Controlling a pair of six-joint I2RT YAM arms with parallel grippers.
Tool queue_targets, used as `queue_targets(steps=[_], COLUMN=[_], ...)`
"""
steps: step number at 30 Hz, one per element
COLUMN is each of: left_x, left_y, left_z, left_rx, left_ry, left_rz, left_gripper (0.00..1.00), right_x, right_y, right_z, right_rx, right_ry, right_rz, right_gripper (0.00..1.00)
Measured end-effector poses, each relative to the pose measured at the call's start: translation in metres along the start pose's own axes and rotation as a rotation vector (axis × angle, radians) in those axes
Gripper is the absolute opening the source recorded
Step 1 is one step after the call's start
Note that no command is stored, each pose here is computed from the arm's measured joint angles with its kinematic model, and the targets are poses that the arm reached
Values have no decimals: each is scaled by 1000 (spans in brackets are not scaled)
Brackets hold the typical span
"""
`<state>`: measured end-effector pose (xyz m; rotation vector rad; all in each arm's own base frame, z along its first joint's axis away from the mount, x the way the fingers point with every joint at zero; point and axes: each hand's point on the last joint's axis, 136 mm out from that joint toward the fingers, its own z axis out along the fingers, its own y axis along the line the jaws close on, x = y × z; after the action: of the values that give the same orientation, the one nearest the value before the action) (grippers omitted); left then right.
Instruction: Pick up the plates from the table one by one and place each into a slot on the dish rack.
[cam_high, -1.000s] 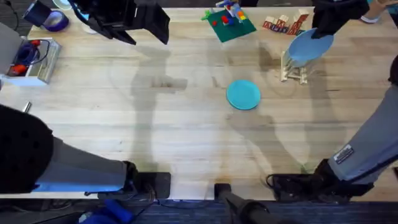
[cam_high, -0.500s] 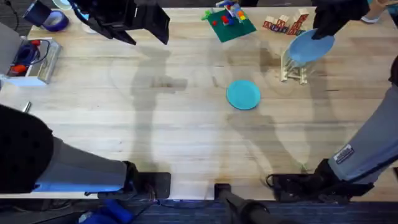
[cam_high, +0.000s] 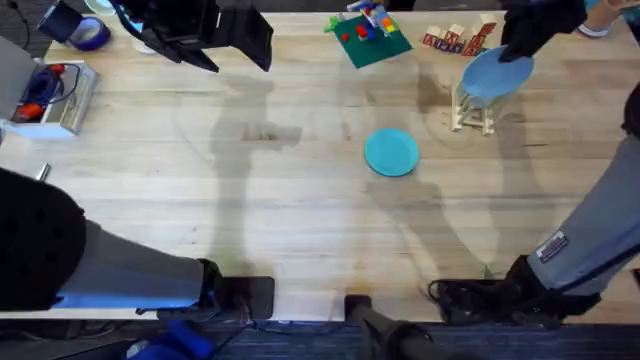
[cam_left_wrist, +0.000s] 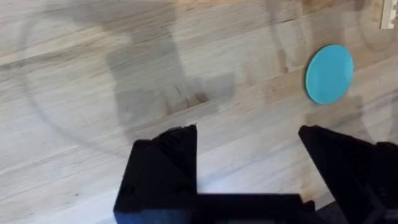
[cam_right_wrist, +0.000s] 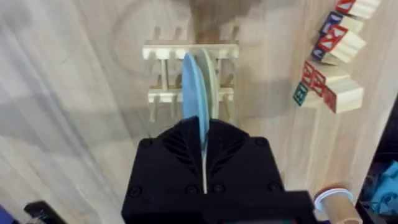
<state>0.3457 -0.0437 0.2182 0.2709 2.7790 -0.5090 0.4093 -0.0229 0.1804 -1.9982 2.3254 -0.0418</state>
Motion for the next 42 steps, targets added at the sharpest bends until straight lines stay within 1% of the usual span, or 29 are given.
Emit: queue_targets(steps=[8, 18, 27, 36, 38, 40, 42], left_x=[0, 0, 0, 0, 0, 0, 0], left_y=[0, 0, 0, 0, 0, 0, 0], left_z=[0, 0, 0, 0, 0, 0, 0], left_rx=[0, 0, 0, 0, 0, 0, 0], left_ry=[0, 0, 0, 0, 0, 0, 0], left_rz=[0, 0, 0, 0, 0, 0, 0], left_gripper=[995, 995, 995, 995, 995, 995, 995], right_x=[1, 1, 2, 2, 2, 2, 2], right_y=[-1, 5, 12, 11, 11, 11, 11], right_z=[0, 0, 18, 19, 19, 19, 19], right_rx=[4, -22, -68, -64, -64, -64, -65], right_ry=[0, -1, -2, -2, -2, -2, -1], right_rz=[7, 23, 25, 26, 28, 33, 37], right_gripper=[32, 32, 32, 33, 62, 129, 144])
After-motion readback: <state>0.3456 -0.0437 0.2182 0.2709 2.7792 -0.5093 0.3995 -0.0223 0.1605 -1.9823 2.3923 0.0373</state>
